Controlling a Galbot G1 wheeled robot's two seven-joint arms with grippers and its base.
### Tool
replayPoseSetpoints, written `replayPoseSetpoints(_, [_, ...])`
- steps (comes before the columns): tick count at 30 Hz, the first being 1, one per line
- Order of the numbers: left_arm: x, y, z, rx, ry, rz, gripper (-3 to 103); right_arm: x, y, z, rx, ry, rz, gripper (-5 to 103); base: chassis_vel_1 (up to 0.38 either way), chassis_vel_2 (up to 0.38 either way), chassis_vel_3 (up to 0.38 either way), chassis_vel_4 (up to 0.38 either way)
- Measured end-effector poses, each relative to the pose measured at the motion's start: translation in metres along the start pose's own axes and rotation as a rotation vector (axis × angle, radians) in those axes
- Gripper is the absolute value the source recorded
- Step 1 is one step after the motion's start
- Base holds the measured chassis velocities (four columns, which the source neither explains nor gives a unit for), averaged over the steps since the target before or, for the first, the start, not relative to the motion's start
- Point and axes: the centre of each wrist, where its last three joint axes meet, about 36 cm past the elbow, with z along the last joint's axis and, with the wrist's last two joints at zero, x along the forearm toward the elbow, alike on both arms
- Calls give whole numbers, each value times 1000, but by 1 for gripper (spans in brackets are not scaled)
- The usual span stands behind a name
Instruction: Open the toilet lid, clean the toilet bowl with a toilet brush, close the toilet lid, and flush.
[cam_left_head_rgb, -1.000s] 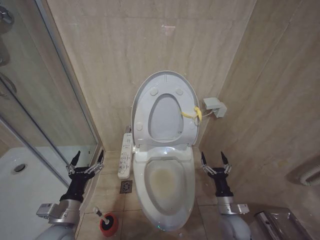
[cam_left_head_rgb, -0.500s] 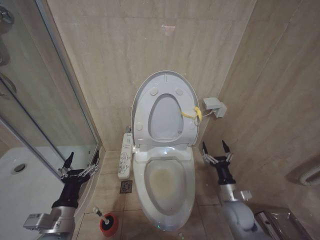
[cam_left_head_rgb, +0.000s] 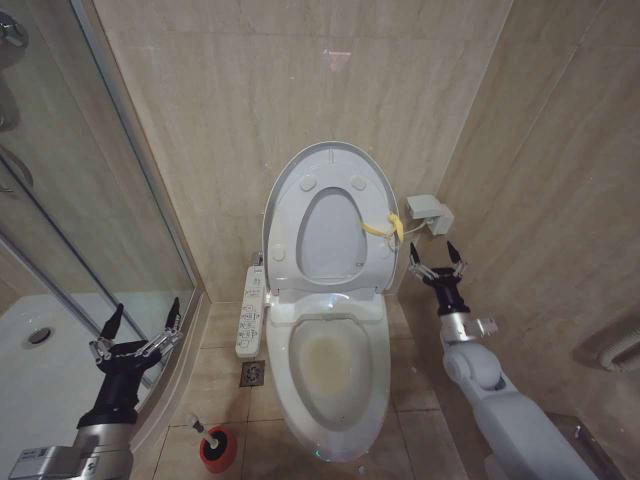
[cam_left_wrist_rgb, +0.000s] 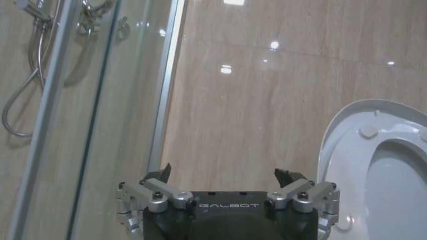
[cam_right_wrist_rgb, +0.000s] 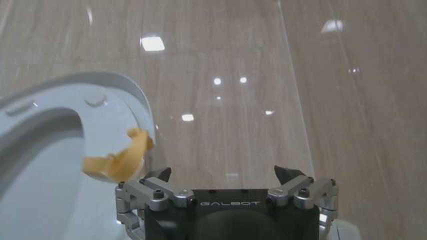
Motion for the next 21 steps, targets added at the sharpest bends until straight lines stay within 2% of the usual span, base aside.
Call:
replayPoseSetpoints(8, [2,1,-8,-3,-33,1,100,-71,-15,27,36,15,50,100,0,0,0,0])
replayPoseSetpoints(14, [3,1,-12,-1,-45,2,100,-99,-20,44,50,35,83,100,0,0,0,0])
replayPoseSetpoints(19, [3,4,-15,-2,-55,-5,100,-113,-7,51,34,53,65,100,0,0,0,0])
replayPoseSetpoints(21, [3,5,-17,-2,-59,-6,100,-118,6,52,-8,63,55,100,0,0,0,0])
